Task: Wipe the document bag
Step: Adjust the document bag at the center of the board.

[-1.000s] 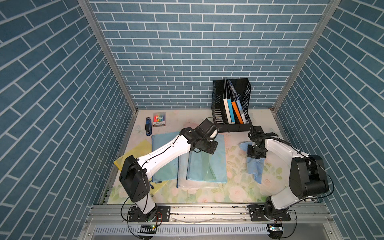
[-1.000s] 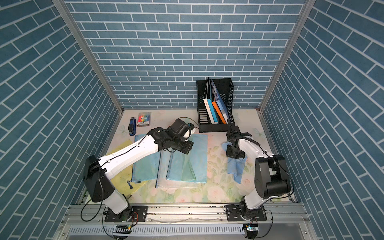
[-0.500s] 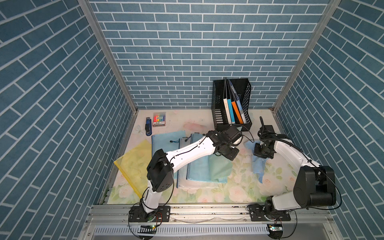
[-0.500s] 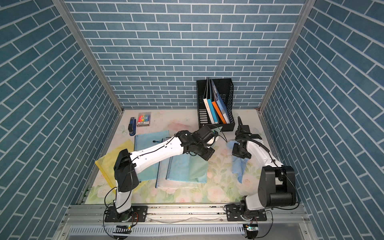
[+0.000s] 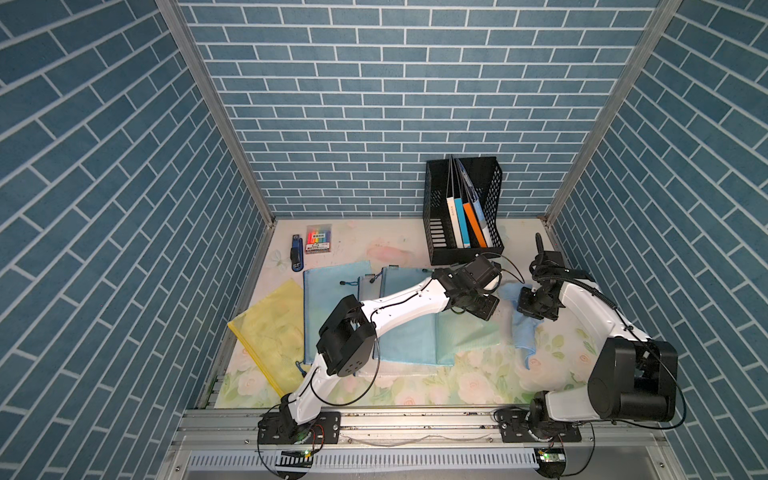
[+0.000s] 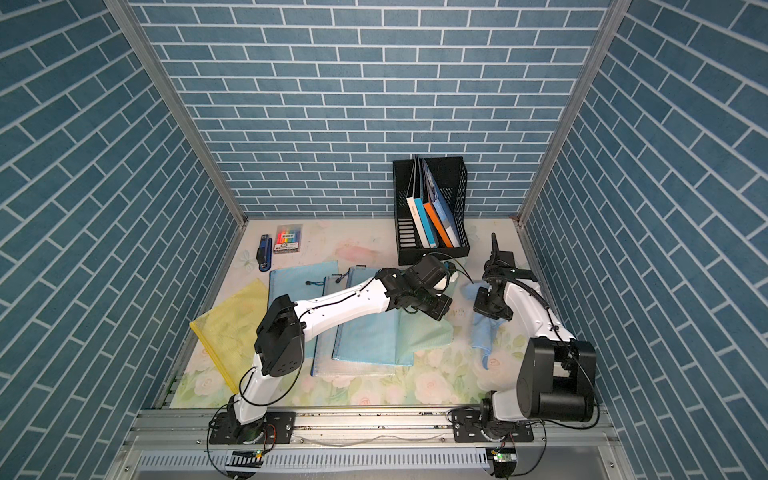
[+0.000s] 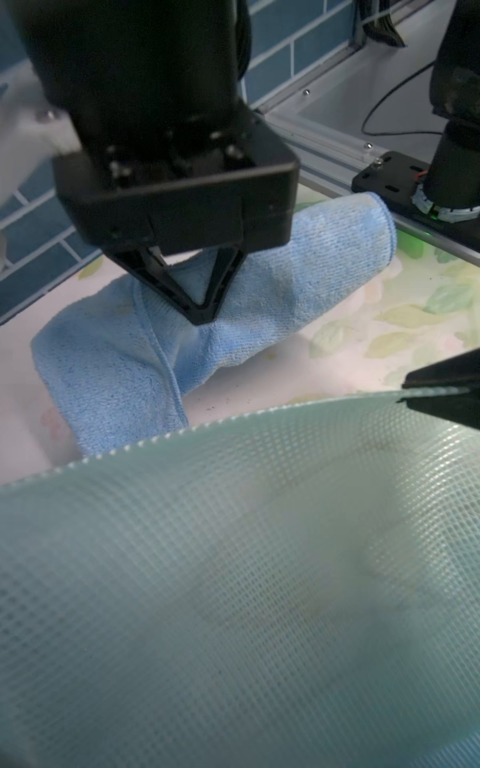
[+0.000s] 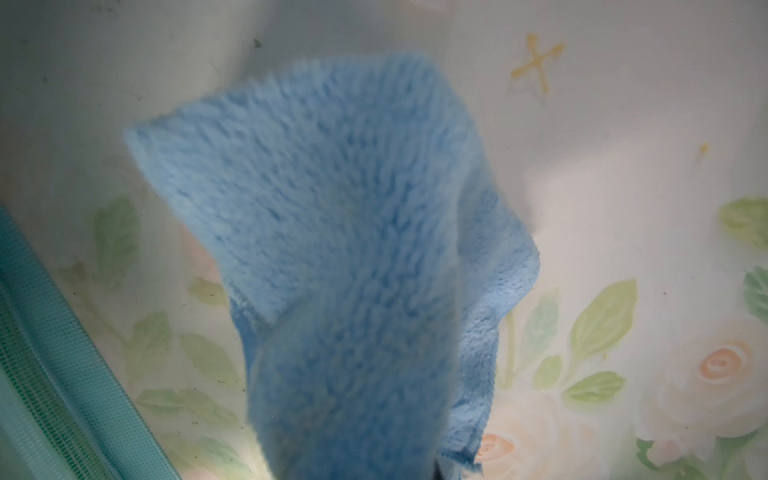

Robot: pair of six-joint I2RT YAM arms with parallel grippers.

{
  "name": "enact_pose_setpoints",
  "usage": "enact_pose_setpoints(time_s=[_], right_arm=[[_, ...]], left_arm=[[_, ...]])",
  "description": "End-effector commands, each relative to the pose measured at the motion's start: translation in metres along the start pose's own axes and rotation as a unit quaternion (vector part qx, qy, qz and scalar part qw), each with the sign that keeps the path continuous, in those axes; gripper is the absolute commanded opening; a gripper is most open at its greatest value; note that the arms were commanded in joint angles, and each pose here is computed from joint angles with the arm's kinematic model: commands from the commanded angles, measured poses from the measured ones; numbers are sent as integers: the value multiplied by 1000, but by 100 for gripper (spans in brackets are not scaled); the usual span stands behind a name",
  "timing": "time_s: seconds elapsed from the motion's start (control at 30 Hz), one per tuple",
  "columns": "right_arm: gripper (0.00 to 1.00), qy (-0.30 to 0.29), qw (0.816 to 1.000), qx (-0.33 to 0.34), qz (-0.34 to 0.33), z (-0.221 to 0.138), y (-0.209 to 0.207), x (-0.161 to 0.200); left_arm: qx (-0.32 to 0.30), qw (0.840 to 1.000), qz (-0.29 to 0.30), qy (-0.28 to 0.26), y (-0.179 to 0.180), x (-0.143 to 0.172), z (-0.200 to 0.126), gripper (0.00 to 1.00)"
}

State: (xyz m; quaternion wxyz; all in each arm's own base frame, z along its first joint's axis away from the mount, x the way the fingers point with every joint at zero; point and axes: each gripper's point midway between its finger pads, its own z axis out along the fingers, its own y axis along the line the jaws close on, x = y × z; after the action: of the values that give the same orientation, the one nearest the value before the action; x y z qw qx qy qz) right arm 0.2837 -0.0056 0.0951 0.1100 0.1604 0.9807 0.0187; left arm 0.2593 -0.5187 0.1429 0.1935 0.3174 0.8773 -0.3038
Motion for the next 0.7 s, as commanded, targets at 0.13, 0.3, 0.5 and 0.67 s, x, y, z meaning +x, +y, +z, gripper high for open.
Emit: enact_pose_setpoints(time_s=[0.13, 0.3, 0.5, 0.67], right_arm=[[0, -3, 1000, 22, -9, -19, -21, -4], [0, -4, 999, 39, -4, -24, -33, -5], [0, -1, 999, 42, -6, -26, -35, -2], [0, 9, 999, 31, -9, -22, -31, 2]], left_arm=[[80, 996, -40, -30, -17, -6, 37, 1], [97, 993, -52, -34, -15, -5, 63, 2], [117, 990, -78, -21, -9, 7, 100, 11], [127, 988, -84, -10, -8, 14, 110, 40]])
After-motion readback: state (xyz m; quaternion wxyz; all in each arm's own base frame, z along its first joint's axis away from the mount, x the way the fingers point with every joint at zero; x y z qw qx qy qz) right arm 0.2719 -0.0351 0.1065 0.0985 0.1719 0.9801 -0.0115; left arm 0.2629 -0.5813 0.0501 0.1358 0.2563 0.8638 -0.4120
